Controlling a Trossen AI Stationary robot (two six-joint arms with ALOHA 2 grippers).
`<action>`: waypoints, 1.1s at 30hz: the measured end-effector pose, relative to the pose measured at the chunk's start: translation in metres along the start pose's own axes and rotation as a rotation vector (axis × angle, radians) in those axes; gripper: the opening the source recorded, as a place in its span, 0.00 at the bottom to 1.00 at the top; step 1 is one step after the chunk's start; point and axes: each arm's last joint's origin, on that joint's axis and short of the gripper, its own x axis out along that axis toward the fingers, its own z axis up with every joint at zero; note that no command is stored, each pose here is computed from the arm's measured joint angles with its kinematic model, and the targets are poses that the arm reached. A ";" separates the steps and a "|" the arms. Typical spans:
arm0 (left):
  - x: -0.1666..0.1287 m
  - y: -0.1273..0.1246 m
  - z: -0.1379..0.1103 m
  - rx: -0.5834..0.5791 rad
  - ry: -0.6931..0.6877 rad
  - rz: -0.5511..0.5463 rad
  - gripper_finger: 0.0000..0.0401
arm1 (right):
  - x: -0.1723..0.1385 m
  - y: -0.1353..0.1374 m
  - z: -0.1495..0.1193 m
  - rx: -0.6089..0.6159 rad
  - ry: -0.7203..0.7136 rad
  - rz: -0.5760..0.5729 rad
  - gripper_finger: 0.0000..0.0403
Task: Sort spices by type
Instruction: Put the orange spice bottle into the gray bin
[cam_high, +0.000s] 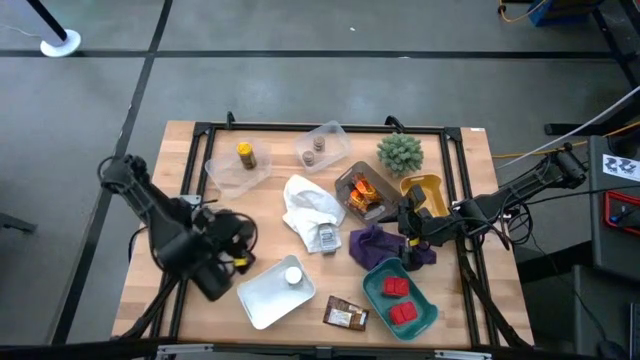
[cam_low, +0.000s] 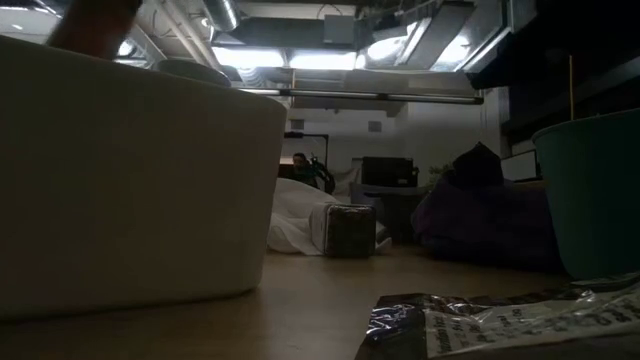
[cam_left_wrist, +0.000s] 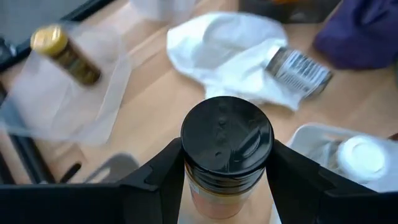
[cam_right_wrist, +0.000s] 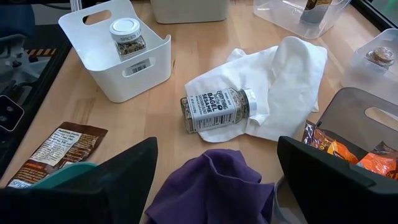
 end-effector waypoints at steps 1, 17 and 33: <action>0.001 0.003 -0.008 -0.013 -0.001 0.003 0.44 | 0.000 0.000 0.000 0.000 0.000 0.000 0.82; -0.010 0.043 -0.077 -0.085 -0.011 -0.091 0.44 | 0.000 0.000 0.000 0.061 -0.002 0.001 0.82; 0.015 0.062 -0.107 -0.099 -0.048 -0.045 0.44 | 0.000 0.000 0.000 0.063 -0.002 0.001 0.82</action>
